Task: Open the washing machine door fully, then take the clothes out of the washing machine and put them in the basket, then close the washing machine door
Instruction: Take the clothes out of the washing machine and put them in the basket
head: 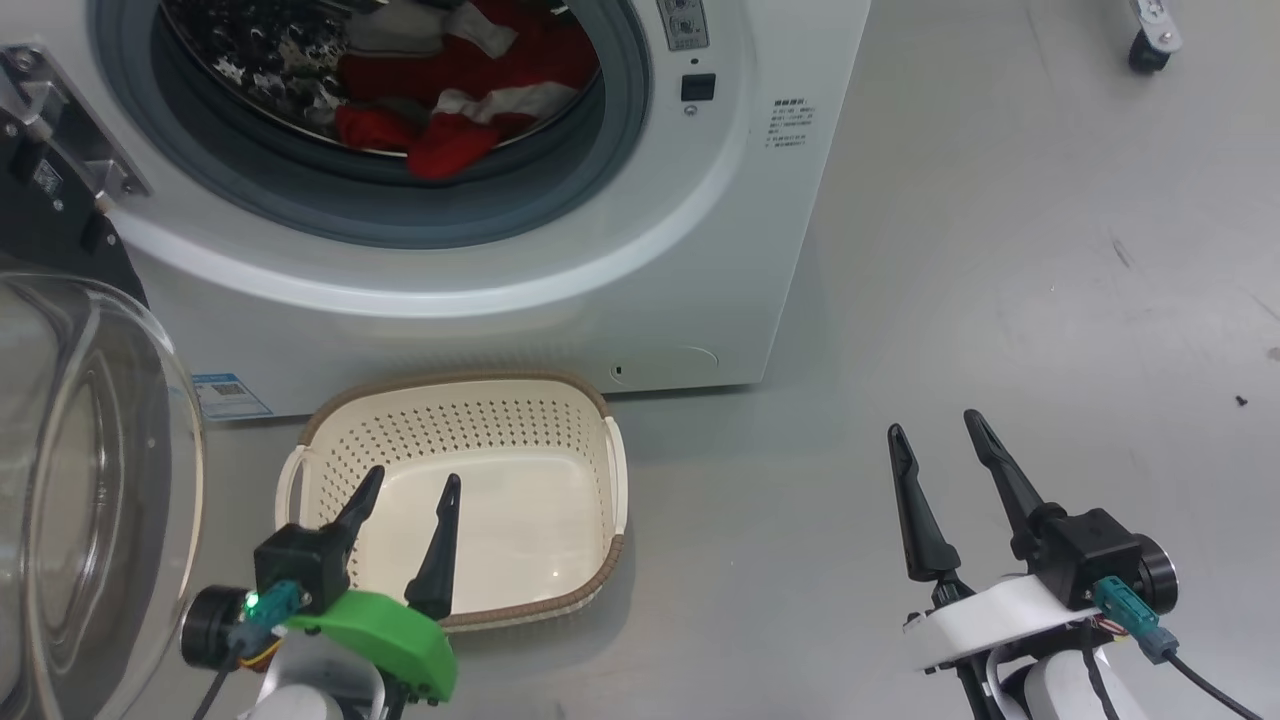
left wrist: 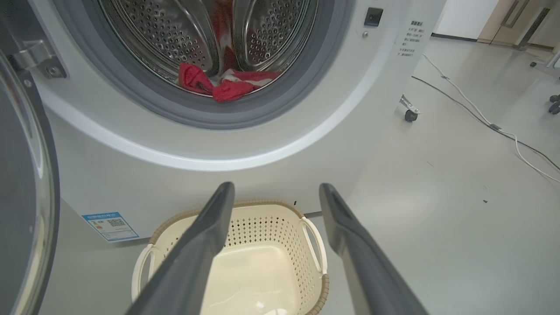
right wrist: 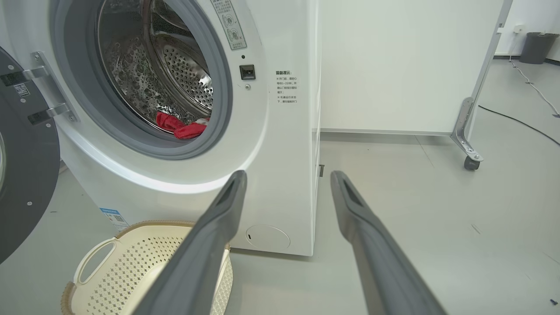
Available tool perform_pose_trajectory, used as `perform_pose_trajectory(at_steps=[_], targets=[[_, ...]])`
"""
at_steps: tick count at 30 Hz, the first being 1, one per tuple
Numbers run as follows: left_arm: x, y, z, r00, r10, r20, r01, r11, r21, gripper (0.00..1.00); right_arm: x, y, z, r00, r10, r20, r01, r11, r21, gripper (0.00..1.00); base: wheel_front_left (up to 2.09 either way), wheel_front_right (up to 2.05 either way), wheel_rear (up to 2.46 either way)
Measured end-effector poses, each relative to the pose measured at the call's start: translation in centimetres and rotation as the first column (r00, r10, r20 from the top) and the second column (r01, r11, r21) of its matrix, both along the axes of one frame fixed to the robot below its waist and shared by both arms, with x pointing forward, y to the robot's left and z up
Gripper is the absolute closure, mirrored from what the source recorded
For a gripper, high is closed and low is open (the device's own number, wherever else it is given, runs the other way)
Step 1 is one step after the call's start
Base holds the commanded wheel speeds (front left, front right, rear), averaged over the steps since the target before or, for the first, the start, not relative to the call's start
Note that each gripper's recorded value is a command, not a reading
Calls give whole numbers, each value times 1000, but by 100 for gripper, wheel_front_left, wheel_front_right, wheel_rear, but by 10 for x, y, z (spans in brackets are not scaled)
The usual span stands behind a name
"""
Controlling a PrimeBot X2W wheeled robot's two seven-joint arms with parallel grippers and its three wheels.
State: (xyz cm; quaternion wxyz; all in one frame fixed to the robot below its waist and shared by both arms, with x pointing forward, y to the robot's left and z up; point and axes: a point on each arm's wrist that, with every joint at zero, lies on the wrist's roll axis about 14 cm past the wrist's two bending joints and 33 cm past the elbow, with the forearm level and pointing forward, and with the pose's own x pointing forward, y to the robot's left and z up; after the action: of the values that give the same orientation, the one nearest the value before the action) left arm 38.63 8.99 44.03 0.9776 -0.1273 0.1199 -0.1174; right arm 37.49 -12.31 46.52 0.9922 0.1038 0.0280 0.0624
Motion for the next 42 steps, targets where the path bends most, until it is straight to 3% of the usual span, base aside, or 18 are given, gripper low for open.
perform_pose_trajectory(at_steps=[6, 12, 21, 29, 42], targets=[[29, -27, -35, 982, -121, -148, 120, 993, -15, 0, 15, 6, -10, 1000, 18, -19, -18, 1000, 3, 0, 0, 0, 0], [64, -35, -56, 955, -164, -245, 159, 986, -40, 0, 30, 2, -17, 999, 6, -32, -5, 1000, 16, 0, 0, 0, 0], [150, -43, -38, 961, -219, -170, 222, 975, -4, 0, 50, -9, -38, 996, -39, -76, 42, 998, 36, 0, 0, 0, 0], [223, -30, -27, 979, -191, -77, 195, 980, 49, 0, 73, -11, -51, 994, -58, -94, 65, 995, 74, 0, 0, 0, 0], [289, -34, -59, 976, -208, -69, 215, 967, 134, 0, 77, -29, -81, 976, -120, -184, 141, 985, 104, 0, 0, 0, 0]])
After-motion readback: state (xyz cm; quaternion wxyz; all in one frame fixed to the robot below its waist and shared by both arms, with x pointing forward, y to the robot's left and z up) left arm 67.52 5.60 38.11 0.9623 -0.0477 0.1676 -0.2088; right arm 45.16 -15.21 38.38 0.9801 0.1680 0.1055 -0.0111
